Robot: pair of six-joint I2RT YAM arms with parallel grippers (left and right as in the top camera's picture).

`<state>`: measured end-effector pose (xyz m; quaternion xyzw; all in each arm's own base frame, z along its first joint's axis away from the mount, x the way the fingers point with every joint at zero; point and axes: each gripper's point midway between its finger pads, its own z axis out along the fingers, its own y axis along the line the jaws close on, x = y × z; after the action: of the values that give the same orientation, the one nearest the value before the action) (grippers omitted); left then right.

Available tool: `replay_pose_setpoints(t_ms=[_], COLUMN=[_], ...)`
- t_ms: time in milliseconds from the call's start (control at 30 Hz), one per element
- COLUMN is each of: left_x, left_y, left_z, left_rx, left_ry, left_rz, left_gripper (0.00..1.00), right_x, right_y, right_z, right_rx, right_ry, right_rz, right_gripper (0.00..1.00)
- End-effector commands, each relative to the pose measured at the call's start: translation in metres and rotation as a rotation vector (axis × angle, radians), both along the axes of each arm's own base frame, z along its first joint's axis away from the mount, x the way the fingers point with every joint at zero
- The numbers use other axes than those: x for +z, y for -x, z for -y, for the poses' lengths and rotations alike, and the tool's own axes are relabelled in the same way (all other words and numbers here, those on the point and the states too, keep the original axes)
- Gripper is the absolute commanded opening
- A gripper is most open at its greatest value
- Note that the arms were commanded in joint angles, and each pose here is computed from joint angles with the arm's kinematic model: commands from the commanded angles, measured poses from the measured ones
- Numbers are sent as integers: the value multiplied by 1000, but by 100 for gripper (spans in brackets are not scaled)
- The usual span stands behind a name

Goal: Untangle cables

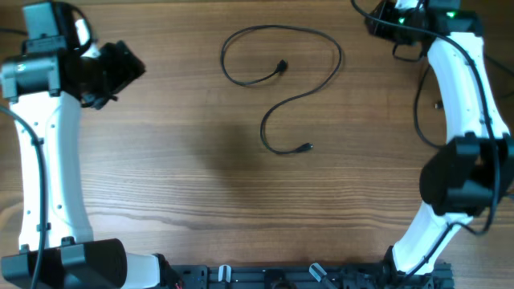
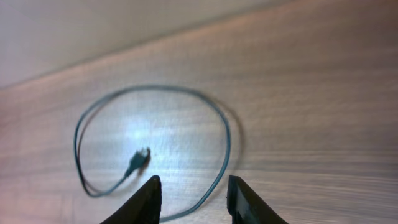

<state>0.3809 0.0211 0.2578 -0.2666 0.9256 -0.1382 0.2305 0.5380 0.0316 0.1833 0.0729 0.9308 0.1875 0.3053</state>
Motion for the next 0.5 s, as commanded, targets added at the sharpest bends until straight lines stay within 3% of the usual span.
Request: replay_pose_setpoints(t_ms=[0,467], left_x=[-10,-27], left_y=[-4,-15], left_z=[24,51], left_rx=[-61,-133], left_ry=[8,10], left_rz=[-28,-56], left_gripper=[77,77], right_x=[-44,-127], right_y=[3,2], right_z=[-17,-36], right_rx=[89,152], right_ry=[-91,-200], right_rz=[-92,-228], right_gripper=[38,49])
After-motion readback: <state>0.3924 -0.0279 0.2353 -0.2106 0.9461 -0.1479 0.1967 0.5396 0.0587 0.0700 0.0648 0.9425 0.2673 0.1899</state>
